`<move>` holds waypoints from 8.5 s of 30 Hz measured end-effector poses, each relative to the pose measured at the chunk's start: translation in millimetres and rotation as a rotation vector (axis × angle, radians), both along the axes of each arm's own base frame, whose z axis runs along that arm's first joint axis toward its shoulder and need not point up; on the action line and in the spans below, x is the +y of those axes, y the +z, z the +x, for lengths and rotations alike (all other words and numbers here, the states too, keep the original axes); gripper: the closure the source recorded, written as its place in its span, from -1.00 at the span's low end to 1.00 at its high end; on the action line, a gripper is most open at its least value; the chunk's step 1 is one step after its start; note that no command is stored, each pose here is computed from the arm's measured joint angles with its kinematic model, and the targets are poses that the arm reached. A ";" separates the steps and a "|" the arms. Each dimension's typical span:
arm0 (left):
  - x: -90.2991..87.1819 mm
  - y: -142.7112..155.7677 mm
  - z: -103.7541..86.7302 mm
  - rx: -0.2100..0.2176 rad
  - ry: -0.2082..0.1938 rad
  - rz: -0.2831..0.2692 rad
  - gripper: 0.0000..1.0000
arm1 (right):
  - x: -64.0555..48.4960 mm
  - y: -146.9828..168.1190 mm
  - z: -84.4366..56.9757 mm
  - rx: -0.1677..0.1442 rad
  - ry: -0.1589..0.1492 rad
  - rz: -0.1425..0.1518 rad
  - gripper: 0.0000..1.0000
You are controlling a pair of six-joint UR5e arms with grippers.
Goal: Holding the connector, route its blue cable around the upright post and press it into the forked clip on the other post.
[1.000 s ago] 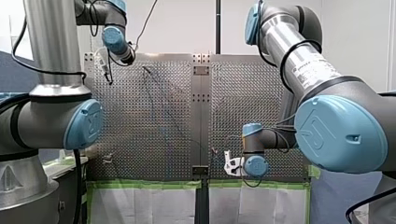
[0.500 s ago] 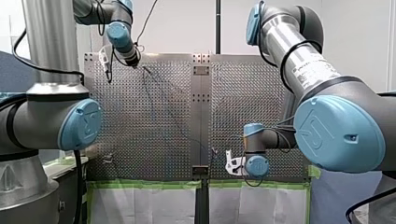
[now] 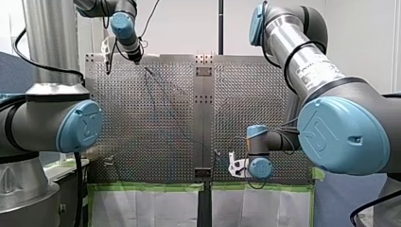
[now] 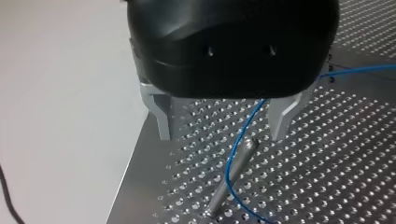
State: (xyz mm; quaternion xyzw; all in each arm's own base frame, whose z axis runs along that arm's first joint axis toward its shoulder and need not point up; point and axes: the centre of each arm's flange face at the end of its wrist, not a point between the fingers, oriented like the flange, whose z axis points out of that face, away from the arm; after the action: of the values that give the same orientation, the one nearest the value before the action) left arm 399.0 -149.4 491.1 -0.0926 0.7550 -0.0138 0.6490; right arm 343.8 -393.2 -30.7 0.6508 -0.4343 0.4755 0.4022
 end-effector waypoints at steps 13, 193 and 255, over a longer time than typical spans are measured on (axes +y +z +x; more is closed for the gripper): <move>0.2 -7.7 -13.6 0.122 -0.016 0.105 -1.00 | -0.9 0.3 0.1 -0.004 0.002 -0.004 1.00; -121.2 -13.6 121.0 -0.119 0.087 0.334 -1.00 | 1.0 0.1 4.4 -0.011 0.036 -0.001 1.00; -158.4 -210.6 103.1 0.143 0.031 0.507 -1.00 | -4.6 -0.3 -2.6 -0.012 0.015 0.000 1.00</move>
State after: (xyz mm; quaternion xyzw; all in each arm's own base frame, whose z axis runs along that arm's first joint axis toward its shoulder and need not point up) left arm 502.2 -307.8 280.5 0.0606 0.7768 0.1924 0.5965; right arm 341.2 -397.8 -31.0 0.6510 -0.4320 0.4825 0.3960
